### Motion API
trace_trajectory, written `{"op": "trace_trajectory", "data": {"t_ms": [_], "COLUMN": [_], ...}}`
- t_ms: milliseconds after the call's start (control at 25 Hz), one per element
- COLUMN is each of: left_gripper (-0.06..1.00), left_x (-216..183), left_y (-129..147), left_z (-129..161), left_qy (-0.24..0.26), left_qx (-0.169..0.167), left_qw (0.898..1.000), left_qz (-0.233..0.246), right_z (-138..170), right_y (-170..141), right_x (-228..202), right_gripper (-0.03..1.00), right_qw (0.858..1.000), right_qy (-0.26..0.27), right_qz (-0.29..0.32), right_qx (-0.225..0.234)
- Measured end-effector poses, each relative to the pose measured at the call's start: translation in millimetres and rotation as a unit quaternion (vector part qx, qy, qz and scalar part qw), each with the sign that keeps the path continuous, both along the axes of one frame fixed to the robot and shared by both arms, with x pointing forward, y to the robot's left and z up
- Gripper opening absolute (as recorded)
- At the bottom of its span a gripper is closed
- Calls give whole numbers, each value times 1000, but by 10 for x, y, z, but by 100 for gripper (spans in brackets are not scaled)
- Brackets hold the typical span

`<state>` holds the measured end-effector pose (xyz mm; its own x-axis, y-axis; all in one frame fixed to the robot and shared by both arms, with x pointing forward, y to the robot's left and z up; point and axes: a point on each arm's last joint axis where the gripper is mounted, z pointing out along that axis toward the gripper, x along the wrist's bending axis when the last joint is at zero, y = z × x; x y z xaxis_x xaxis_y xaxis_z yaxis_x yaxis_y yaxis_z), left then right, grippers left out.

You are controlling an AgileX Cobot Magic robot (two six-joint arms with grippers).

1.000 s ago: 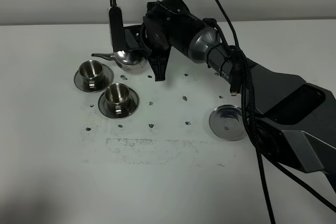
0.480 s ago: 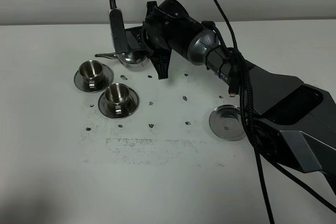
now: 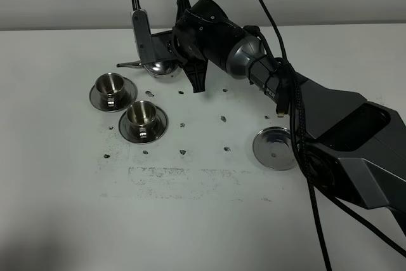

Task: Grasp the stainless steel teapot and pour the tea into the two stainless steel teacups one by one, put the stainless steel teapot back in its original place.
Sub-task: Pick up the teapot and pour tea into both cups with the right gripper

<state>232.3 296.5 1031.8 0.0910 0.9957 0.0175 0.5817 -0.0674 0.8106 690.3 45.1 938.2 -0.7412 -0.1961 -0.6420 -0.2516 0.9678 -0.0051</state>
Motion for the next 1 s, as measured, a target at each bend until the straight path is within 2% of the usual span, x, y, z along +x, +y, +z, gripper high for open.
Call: {"op": "trace_trajectory", "data": {"t_ms": [1000], "left_gripper": [72], "left_x": [0], "left_y": [0], "left_z": [0], "left_qy": [0], "left_qx": [0], "left_qw": [1000], "left_qz": [0], "right_z": [19], "right_y": [36], "right_x": [-12], "right_gripper": [17], "right_qw": [997], "right_qy": [-29], "right_qz": [53], "right_qx": [-50]}}
